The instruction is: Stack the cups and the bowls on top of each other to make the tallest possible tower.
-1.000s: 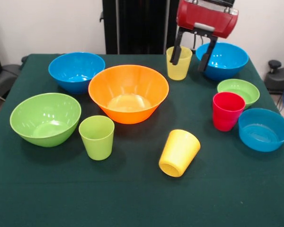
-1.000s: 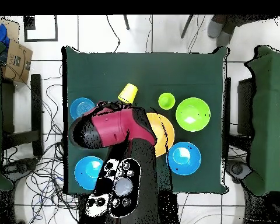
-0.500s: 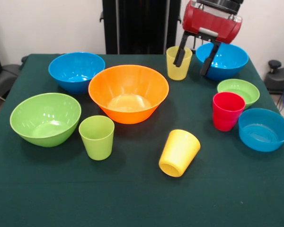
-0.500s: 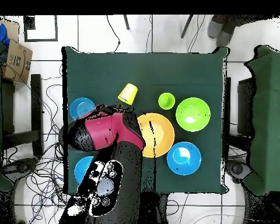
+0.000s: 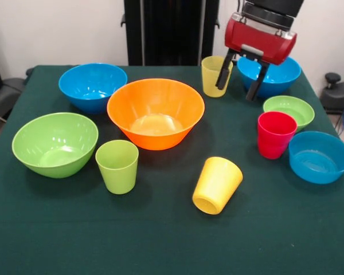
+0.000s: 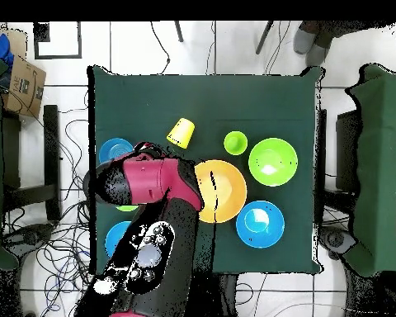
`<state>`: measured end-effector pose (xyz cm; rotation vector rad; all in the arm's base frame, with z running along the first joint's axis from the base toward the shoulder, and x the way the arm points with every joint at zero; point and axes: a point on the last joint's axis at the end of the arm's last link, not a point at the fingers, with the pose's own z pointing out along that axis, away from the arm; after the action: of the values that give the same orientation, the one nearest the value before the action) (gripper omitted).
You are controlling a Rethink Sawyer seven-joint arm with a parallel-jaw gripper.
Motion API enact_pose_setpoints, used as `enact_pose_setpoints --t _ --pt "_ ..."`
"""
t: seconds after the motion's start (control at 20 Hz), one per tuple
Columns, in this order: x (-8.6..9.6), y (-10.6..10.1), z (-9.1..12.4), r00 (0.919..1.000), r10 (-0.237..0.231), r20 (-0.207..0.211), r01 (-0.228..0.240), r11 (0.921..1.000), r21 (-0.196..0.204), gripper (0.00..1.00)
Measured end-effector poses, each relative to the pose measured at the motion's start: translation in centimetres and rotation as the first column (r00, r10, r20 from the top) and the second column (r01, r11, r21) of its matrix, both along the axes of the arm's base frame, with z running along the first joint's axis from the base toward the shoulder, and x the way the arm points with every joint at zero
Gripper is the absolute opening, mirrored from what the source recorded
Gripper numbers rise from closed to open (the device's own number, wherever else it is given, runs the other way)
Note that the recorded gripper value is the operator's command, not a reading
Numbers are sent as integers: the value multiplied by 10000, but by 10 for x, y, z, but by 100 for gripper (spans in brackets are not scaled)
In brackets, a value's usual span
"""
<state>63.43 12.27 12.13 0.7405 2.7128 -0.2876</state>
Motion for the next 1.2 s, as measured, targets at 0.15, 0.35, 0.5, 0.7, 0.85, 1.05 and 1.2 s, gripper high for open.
enact_pose_setpoints --t 0.15,0.35,0.5,0.7,0.85,1.05,1.2 --pt "3 6 -1 9990 -440 -6 440 9985 328 100" --pt "6 19 2 9959 -898 -117 904 9929 769 100" --pt "11 32 6 9920 -1248 -199 1263 9843 1235 100" --pt "15 39 10 9893 -1450 -154 1456 9773 1540 100" --pt "18 43 13 9874 -1577 -130 1576 9725 1718 100" --pt "20 43 12 9858 -1671 -144 1669 9690 1819 100" --pt "20 39 11 9847 -1738 -146 1735 9679 1820 100"
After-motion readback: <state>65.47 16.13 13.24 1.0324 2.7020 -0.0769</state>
